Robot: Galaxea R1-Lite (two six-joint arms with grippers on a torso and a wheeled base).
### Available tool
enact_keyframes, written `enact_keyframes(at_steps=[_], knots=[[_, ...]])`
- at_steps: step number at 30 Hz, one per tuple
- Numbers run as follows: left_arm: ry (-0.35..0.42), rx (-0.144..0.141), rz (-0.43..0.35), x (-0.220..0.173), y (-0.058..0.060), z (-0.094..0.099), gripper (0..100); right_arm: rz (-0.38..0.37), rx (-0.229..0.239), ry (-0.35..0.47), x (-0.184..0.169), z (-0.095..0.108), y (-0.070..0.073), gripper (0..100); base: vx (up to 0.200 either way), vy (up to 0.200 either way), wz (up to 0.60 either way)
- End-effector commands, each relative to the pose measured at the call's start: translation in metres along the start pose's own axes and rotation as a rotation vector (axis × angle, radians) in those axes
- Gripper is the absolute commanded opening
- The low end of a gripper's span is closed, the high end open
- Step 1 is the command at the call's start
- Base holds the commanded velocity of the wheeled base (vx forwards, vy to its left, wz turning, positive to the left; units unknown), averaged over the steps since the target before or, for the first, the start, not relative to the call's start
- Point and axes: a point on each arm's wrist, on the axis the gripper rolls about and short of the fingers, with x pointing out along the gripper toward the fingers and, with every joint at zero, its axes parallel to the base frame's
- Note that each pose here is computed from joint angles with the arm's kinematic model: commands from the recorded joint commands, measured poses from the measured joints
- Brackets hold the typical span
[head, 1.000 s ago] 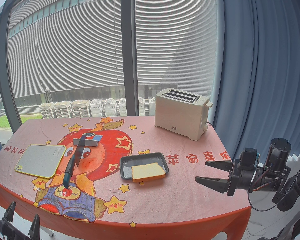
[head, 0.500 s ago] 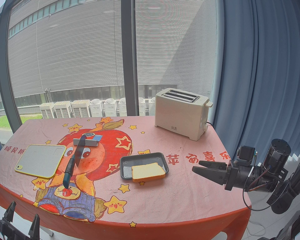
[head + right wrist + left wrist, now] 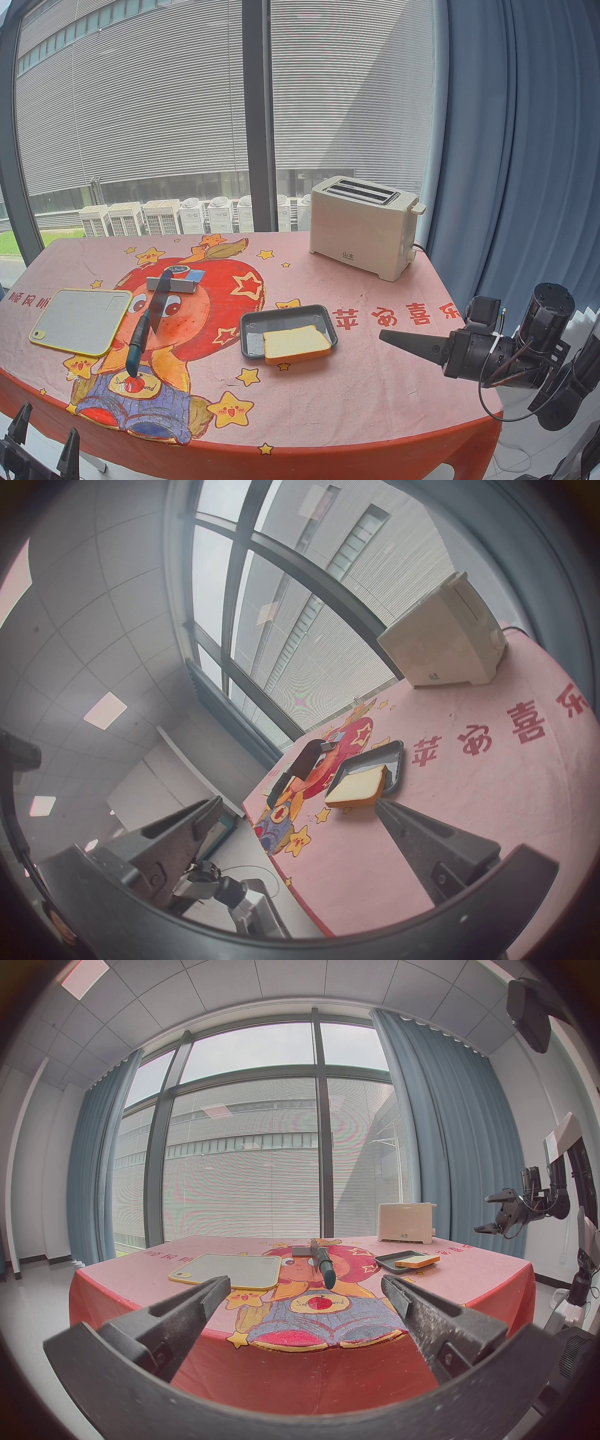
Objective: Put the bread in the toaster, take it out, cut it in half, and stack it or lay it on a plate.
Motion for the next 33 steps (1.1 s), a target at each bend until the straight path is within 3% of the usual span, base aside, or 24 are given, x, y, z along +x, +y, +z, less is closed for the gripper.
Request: enact_keyframes(at_steps=[1, 8, 20, 29, 33], knots=[[0.001, 0.000, 0.000, 0.000, 0.000, -0.005, 100, 0.007, 0.035, 0.003, 0.000, -0.002, 0.001, 100, 0.000, 0.000, 0.00], [0.001, 0.000, 0.000, 0.000, 0.000, -0.005, 100, 0.003, 0.144, 0.017, 0.002, -0.005, -0.001, 100, 0.000, 0.000, 0.00], [0.001, 0.000, 0.000, 0.000, 0.000, -0.005, 100, -0.023, 0.276, 0.065, 0.010, -0.015, -0.010, 100, 0.000, 0.000, 0.00], [0.001, 0.000, 0.000, 0.000, 0.000, -0.005, 100, -0.053, 0.411, 0.101, 0.023, -0.023, -0.023, 100, 0.000, 0.000, 0.00], [0.001, 0.000, 0.000, 0.000, 0.000, -0.005, 100, -0.028, 0.451, 0.085, 0.029, -0.023, -0.026, 100, 0.000, 0.000, 0.00]])
